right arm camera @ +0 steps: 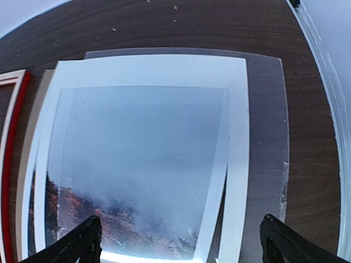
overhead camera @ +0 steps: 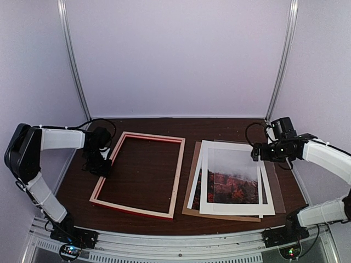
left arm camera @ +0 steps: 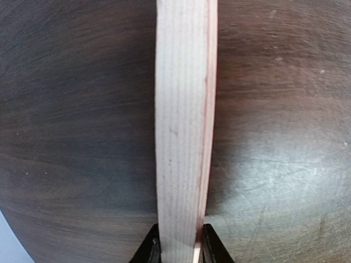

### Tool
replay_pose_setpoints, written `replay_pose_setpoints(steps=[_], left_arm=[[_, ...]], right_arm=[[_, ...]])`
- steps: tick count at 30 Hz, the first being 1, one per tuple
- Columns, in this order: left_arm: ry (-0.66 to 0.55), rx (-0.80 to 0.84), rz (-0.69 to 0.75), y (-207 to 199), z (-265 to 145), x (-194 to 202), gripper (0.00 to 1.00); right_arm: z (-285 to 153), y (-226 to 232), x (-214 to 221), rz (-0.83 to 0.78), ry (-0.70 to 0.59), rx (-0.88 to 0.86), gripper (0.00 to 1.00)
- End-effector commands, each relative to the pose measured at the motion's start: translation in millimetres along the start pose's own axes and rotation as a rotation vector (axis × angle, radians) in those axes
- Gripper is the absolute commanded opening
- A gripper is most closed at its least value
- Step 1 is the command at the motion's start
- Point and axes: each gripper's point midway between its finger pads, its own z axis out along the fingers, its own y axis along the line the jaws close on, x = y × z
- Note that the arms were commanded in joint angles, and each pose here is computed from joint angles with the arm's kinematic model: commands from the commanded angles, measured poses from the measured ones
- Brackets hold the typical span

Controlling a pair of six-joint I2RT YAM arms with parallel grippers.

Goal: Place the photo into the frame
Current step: Move the frame body to the center of the board, then pick up the glass panel from the mat board.

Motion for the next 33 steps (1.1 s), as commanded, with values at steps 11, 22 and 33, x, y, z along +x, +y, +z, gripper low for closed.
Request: replay_pose_setpoints(steps=[11,22,33], left_arm=[[-0.143,-0.077,-0.101,27.9,-34.3,-17.0,0.73],[-0.367,0.403,-0.126,-55.5,-106.7,-54.9,0.89],[-0.384,0.558,0.113,-183.3,-126.2,-55.2,0.89]], right_arm=[[21.3,-100.6,43.8,0.233,0.250,0.239,1.00],[60.3,-120.0,38.3,0.413,0.287,0.154,1.00],[81.4,-85.9,69.6,0.532,0.383,-0.043,0.95]])
